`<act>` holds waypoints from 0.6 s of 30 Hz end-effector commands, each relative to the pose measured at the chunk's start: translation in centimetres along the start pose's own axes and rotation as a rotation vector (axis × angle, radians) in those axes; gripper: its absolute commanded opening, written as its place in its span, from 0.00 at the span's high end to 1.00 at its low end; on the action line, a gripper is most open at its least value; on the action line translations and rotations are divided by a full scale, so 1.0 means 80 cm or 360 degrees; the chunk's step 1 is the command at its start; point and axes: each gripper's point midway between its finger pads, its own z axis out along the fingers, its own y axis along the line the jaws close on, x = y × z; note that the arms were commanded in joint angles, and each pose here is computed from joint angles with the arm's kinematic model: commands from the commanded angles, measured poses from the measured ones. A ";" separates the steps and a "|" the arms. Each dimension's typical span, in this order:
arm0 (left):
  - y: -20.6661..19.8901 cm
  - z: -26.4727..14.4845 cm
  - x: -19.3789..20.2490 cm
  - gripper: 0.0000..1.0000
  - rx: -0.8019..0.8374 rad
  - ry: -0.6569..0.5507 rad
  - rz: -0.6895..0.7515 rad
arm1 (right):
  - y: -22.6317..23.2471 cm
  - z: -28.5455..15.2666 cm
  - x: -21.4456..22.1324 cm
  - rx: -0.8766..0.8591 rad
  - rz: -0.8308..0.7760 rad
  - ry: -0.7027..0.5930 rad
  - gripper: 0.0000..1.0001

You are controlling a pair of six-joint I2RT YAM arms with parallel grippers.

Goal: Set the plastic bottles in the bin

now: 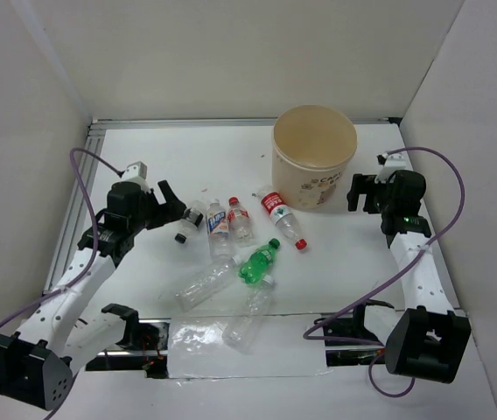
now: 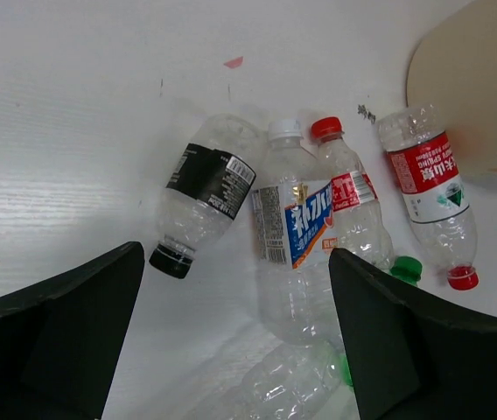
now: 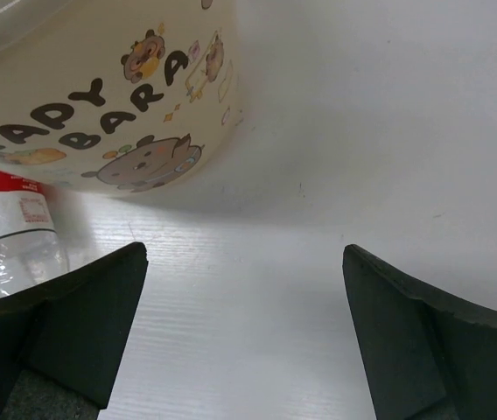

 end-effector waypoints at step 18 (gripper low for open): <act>0.000 -0.013 0.054 0.00 -0.0016 0.0195 -0.0024 | 0.030 -0.011 0.016 -0.0283 -0.0199 0.0065 0.00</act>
